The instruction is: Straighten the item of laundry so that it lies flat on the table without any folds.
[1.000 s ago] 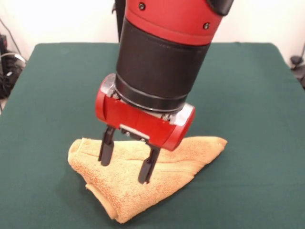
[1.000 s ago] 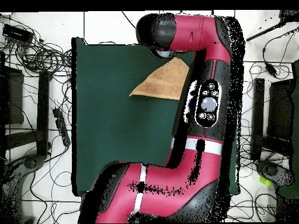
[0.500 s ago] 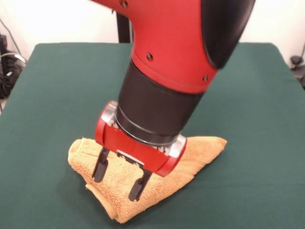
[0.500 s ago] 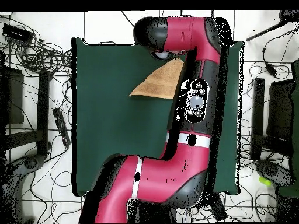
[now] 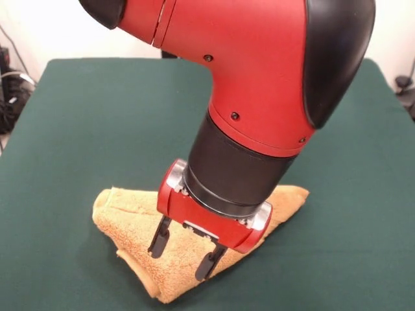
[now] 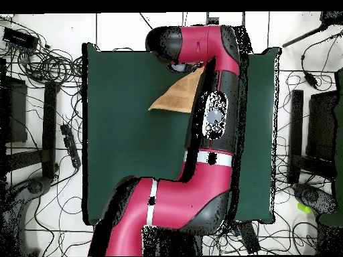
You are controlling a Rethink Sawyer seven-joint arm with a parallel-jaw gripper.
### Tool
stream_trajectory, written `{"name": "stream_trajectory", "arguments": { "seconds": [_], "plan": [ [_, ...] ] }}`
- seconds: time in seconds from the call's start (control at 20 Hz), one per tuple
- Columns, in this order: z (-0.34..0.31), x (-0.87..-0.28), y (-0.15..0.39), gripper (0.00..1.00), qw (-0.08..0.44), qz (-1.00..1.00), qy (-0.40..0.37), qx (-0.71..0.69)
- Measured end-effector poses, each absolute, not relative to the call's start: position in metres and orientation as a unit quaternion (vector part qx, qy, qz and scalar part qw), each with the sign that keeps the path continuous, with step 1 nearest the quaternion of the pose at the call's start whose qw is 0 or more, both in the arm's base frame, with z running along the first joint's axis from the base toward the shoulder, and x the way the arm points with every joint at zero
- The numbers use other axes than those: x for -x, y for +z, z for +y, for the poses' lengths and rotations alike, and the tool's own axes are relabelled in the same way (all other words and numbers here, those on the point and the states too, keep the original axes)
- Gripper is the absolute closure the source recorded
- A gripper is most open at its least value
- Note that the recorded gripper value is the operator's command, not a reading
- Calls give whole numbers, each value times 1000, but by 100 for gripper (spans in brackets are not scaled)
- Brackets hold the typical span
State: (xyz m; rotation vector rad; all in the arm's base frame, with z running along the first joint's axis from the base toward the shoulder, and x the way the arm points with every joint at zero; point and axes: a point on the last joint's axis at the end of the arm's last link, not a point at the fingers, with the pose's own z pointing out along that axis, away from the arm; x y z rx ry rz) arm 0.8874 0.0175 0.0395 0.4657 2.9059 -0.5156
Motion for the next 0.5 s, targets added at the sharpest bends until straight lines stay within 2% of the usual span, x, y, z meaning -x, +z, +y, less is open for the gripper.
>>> {"name": "stream_trajectory", "arguments": {
  "seconds": [0.5],
  "plan": [
    [12, -893, 58, 0, 86, 968, -171, -160]
  ]
}}
